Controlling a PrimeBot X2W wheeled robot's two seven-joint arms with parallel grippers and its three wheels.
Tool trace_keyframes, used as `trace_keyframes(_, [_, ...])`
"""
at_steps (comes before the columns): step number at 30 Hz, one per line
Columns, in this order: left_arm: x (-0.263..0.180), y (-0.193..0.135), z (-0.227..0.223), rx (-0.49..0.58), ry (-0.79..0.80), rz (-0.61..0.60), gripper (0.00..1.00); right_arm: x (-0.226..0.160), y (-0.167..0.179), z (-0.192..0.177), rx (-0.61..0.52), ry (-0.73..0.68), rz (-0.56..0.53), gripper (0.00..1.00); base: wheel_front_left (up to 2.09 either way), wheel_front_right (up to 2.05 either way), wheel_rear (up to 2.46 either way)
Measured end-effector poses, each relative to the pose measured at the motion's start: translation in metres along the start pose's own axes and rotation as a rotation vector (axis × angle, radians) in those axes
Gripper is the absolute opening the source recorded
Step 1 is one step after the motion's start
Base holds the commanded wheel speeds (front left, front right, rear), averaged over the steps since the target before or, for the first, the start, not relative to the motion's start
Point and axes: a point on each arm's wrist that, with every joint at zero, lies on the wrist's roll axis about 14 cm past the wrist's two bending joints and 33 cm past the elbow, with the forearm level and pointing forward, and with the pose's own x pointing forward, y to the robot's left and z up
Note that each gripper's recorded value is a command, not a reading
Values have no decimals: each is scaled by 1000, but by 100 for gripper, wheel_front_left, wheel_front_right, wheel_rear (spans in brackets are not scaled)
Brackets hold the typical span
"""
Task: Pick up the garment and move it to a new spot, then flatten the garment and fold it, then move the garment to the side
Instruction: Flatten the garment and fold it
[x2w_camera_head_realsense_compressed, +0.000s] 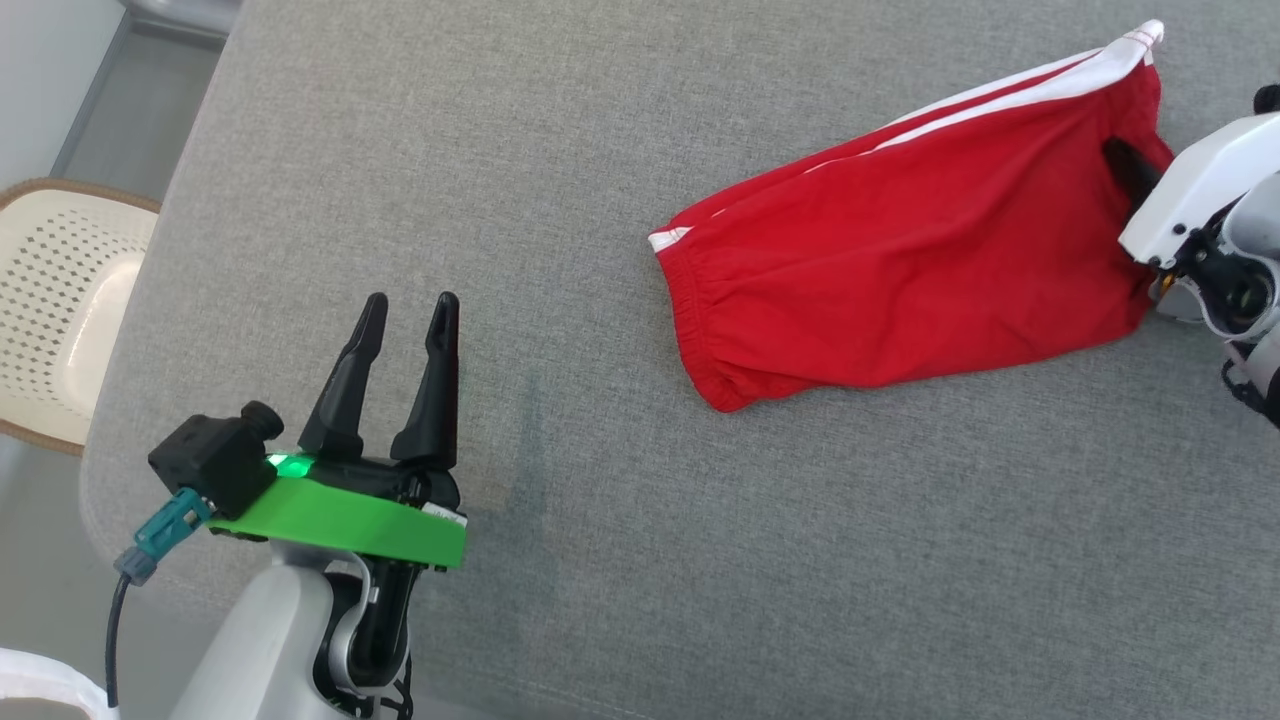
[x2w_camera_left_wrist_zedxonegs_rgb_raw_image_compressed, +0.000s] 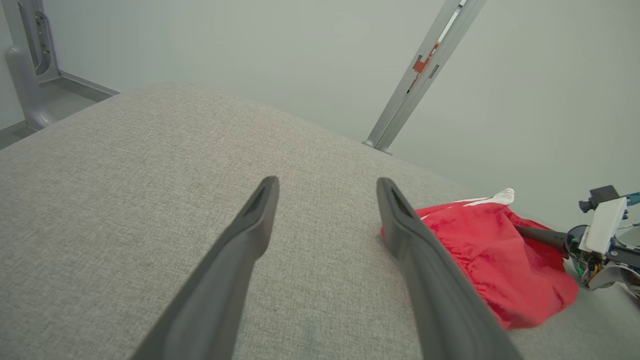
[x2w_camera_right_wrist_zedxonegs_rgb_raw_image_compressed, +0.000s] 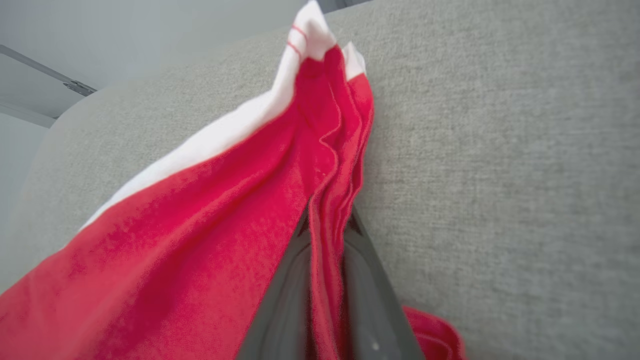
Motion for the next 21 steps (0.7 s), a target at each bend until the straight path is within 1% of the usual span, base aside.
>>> trace_keyframes(4, [-3, -3, -1, 10, -4, -11, 100, -14, 5, 2, 32, -74, 15, 0, 0, 0, 0])
trace_keyframes(8, [-5, -6, 0, 55, -7, -23, 100, -36, 0, 8, 73, -164, 11, 0, 0, 0, 0])
trace_keyframes(11, [-5, -11, 4, 70, -24, -38, 100, -60, -14, 11, 88, -222, -20, 0, 0, 0, 0])
trace_keyframes(14, [-5, -17, 3, 115, -26, -57, 100, -84, -35, 15, 101, -268, -73, 0, 0, 0, 0])
trace_keyframes(17, [-7, -26, 0, 92, -32, -71, 100, -109, -53, 18, 118, -312, -126, 0, 0, 0, 0])
trace_keyframes(21, [-9, -39, -5, 87, -27, -109, 100, -142, -74, 20, 111, -344, -193, 0, 0, 0, 0])
